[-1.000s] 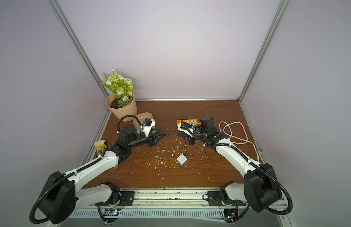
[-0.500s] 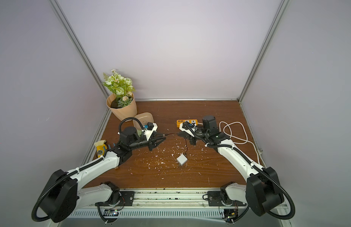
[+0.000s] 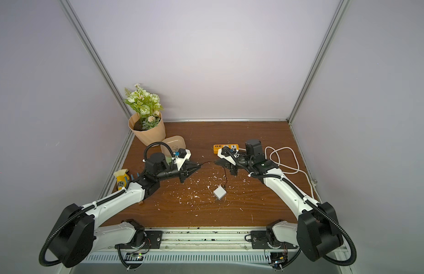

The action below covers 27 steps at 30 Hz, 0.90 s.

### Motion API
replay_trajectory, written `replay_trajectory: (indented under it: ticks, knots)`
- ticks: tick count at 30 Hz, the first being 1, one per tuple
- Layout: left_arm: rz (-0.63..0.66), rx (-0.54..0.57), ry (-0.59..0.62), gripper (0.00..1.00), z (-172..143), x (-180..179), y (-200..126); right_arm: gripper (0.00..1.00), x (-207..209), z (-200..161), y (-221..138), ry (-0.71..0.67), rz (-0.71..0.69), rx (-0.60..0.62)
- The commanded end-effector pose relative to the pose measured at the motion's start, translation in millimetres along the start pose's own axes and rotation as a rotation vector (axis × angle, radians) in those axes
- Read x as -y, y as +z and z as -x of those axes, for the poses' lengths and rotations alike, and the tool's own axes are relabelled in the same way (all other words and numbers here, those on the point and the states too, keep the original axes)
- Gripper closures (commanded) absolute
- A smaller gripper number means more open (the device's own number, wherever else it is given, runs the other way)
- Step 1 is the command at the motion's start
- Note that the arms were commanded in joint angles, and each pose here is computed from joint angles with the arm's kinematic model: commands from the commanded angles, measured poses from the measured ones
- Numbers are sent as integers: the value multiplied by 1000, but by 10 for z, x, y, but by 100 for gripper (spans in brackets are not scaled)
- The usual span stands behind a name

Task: Charge the electronic scale
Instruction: Pick up the charging cable from the center of the board.

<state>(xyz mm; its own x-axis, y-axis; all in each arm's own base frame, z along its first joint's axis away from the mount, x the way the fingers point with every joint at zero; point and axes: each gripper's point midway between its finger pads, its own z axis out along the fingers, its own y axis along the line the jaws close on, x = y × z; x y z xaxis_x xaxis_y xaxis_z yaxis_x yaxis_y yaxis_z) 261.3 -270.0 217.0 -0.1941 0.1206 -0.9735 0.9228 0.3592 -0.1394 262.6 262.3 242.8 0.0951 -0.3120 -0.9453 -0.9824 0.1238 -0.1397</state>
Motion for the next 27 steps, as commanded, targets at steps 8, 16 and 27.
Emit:
replay_trajectory:
  ticks: [8,16,27]
  knots:
    - [-82,61,82,94,265,216,-30,90,-104,176,-89,-44,37,57]
    - [-168,66,83,92,360,355,-9,62,-219,307,-99,-61,101,143]
    - [-215,69,87,92,454,433,104,62,-325,397,45,-53,180,168]
